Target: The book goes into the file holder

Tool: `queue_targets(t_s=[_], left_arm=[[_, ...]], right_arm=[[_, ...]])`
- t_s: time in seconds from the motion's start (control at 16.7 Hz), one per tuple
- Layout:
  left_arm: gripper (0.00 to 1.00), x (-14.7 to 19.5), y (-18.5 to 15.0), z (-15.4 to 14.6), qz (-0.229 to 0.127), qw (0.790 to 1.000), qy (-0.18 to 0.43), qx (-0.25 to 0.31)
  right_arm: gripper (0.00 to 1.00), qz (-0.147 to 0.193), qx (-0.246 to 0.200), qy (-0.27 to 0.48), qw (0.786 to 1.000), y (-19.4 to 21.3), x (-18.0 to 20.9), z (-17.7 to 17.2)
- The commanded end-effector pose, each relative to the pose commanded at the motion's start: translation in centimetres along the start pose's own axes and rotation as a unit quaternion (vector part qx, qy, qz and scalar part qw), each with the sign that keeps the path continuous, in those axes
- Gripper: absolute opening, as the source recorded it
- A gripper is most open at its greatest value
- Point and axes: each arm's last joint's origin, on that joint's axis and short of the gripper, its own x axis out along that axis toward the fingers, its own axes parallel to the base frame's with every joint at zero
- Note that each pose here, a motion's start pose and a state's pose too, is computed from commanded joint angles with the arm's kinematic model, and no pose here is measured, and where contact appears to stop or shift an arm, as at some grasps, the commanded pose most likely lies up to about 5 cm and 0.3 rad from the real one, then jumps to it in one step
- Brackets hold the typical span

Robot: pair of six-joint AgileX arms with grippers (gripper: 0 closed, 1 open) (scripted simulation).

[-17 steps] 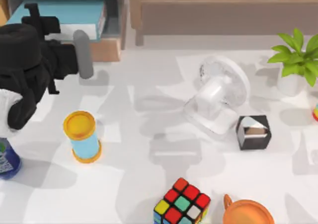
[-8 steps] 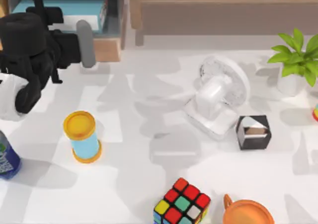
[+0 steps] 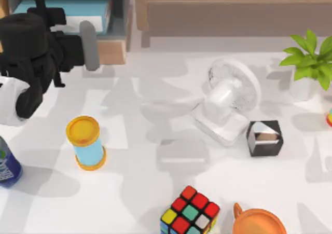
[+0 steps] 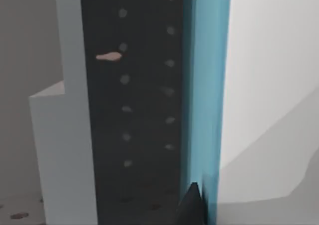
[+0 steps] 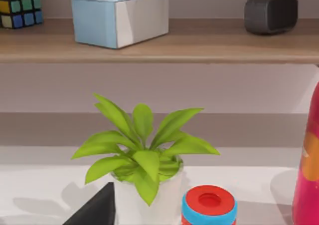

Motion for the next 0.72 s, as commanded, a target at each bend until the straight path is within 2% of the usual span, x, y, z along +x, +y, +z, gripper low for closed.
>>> queue_targets(t_s=[0.36,0.72], left_arm=[[0.98,0.0,0.0,0.0,0.0,1.0,0.0,0.0],[1.0,0.0,0.0,0.0,0.0,1.0,0.0,0.0]], right_arm=[[1.0,0.0,0.0,0.0,1.0,0.0,0.0,0.0],[1.0,0.0,0.0,0.0,1.0,0.0,0.0,0.0]])
